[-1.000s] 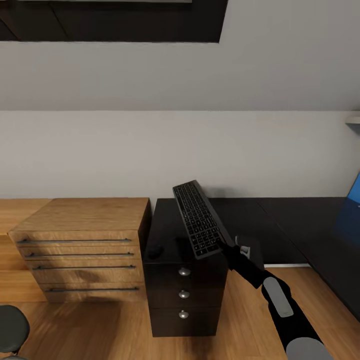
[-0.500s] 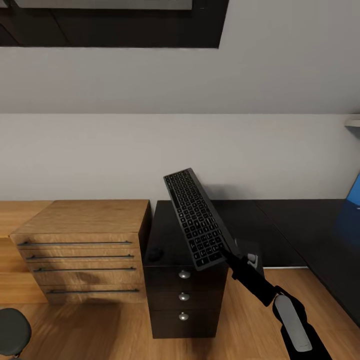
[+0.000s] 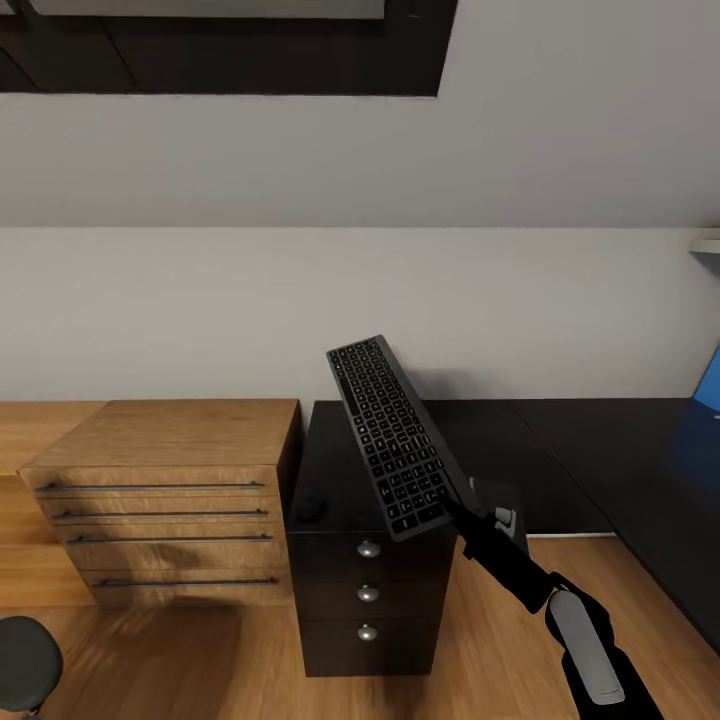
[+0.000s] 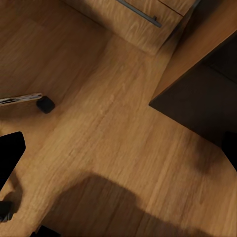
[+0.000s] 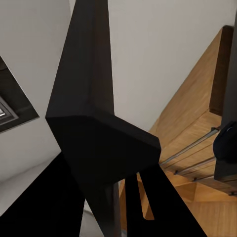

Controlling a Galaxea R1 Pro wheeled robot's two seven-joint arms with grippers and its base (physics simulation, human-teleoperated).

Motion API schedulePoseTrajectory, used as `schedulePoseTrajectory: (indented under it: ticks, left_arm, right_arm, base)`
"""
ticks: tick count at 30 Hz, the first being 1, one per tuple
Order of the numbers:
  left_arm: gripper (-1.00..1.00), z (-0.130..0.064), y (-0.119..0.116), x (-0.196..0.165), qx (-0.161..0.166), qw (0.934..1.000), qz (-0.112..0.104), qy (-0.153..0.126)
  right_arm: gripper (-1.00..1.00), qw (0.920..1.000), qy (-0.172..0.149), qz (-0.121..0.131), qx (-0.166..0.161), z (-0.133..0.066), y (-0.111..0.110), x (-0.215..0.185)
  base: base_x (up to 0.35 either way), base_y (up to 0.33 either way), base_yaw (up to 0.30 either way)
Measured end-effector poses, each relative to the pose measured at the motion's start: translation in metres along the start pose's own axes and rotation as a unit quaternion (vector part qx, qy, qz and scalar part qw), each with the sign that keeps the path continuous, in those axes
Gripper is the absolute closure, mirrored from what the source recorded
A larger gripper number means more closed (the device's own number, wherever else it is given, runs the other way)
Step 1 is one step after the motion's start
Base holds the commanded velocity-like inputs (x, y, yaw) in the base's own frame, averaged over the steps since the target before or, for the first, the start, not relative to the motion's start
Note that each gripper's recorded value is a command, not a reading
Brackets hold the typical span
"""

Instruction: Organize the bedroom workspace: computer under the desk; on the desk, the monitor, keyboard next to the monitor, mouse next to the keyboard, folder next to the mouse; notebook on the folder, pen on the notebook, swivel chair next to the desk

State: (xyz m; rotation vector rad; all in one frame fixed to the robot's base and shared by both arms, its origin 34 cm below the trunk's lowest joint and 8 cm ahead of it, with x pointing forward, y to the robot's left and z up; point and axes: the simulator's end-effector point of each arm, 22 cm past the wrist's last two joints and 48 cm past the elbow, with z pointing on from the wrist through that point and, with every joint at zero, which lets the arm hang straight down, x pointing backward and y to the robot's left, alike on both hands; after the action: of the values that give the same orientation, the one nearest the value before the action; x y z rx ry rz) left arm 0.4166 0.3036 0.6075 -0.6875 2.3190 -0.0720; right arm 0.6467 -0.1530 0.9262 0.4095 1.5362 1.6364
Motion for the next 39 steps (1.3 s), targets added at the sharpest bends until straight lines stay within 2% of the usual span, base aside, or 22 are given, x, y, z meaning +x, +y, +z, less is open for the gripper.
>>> schedulePoseTrajectory:
  ticks: [5,7,17,39]
  left_arm:
    - [-1.0,0.0,0.0,0.0,-0.001,1.0,0.0,0.0]
    - [-1.0,0.0,0.0,0.0,-0.001,1.0,0.0,0.0]
    - [-1.0,0.0,0.0,0.0,-0.001,1.0,0.0,0.0]
    - [-1.0,0.0,0.0,0.0,-0.001,1.0,0.0,0.0]
  right_arm:
    - [1.0,1.0,0.001,0.005,0.006,-0.002,-0.006,0.003]
    - [1.0,0.9998,0.003,0.012,0.017,-0.004,-0.017,0.006]
    - [1.0,0.9997,0.001,0.017,0.017,-0.005,-0.018,0.006]
    - [1.0,0.9998,0.001,0.014,0.018,-0.005,-0.019,0.005]
  base:
    - [-0.17,0.0,-0.001]
    - [-0.33,0.0,0.0]
    - [-0.334,-0.01,0.0]
    - [-0.221,-0.247,0.0]
